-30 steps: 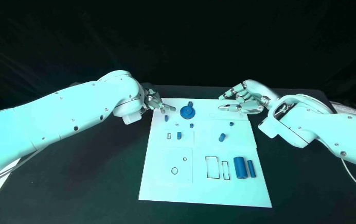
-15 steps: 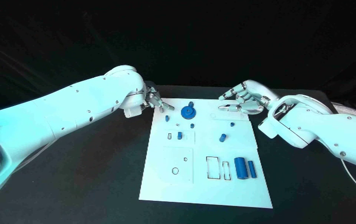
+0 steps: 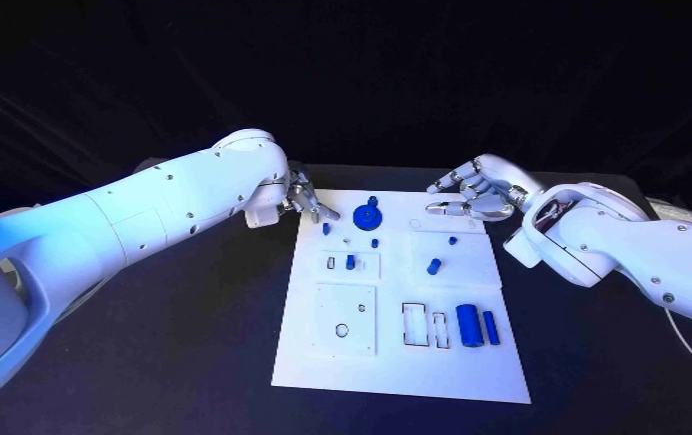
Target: Assemble the parts on the task board
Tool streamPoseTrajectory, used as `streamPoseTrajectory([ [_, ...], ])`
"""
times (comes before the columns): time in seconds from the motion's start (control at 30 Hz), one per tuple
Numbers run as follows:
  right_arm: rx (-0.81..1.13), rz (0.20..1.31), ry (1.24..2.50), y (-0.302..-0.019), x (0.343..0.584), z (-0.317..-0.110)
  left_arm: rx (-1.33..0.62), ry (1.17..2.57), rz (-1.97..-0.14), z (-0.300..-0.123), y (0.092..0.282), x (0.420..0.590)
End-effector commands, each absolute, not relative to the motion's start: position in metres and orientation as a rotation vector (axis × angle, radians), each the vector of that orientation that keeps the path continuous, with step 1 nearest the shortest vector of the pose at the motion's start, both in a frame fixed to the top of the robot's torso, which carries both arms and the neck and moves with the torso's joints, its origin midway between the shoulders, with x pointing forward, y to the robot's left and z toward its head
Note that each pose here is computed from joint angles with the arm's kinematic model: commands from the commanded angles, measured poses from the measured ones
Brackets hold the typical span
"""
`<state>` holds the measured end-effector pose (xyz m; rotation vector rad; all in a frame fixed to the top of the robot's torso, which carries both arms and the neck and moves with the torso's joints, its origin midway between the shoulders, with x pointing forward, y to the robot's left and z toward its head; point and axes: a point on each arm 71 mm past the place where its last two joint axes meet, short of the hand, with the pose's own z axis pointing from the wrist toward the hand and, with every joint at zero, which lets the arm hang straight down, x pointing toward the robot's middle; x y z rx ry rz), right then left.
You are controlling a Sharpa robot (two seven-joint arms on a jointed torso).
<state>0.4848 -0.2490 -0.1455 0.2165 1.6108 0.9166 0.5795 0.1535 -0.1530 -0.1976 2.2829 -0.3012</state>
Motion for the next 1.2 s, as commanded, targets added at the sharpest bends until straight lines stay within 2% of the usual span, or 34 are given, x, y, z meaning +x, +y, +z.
streamPoseTrajectory([
  [0.03, 0.204, 0.927, 1.624, -0.2474, 0.4843, -0.1465, -0.157, 2.314, -0.309, -0.1548, 0.1510, 0.5784],
  [1.2, 0.203, 0.931, 1.626, -0.2458, 0.4850, -0.1470, -0.177, 2.330, -0.315, -0.1603, 0.1420, 0.5771],
])
